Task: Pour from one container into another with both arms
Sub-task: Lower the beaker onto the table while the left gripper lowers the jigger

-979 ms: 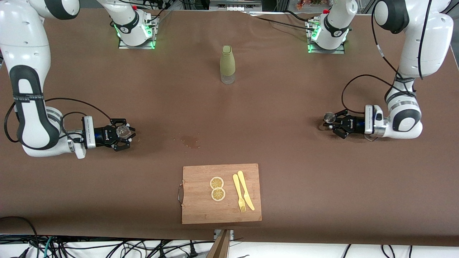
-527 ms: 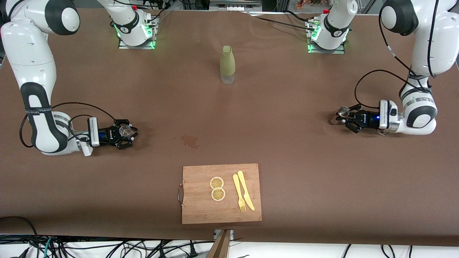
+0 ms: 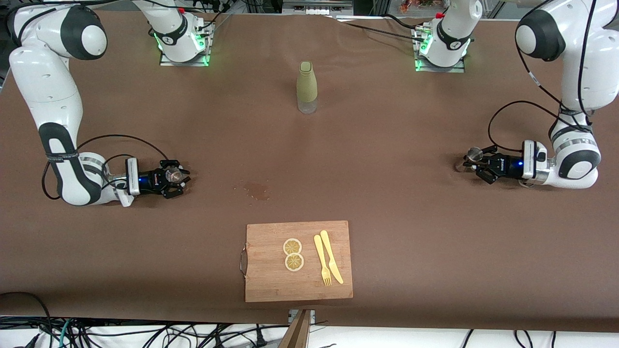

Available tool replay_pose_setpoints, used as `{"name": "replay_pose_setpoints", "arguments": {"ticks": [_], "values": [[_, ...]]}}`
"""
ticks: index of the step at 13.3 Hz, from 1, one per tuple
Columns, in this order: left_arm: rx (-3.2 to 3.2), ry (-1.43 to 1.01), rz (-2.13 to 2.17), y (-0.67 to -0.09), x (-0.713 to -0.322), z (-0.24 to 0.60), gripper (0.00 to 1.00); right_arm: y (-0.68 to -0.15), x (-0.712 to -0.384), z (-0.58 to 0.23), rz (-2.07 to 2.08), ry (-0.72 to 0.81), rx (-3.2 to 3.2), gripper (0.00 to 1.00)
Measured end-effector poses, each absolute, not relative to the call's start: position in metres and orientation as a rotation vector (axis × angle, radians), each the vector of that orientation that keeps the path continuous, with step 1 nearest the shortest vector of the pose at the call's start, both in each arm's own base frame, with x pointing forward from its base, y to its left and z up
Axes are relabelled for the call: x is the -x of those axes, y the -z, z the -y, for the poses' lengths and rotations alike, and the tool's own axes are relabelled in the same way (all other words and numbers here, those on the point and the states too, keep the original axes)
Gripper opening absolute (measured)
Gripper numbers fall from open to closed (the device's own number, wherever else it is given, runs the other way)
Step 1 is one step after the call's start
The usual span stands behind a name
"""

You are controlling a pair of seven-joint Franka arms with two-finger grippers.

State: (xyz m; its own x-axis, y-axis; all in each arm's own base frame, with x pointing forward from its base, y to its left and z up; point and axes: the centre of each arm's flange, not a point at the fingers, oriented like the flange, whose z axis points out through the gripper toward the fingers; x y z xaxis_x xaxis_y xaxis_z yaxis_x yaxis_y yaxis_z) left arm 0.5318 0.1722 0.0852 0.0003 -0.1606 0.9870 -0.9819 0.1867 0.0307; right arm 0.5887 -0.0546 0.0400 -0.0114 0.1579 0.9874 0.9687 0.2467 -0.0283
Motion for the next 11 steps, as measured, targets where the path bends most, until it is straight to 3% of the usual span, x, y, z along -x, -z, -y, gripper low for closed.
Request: {"name": "replay_pose_setpoints", "arguments": {"ticks": [5, 8, 11], "values": [[-1.154, -0.993, 1.411, -0.083, -0.542, -0.186, 0.21, -0.037, -0.587, 0.054, 1.451, 0.982, 1.088, 0.27], [-1.152, -0.996, 1.414, -0.077, -0.544, -0.191, 0.21, -0.037, -0.587, 0.055, 1.453, 0.986, 1.084, 0.48], [-1.150, -0.992, 1.408, -0.070, -0.542, -0.191, 0.21, -0.037, -0.587, 0.055, 1.453, 0.987, 1.083, 0.54]]}}
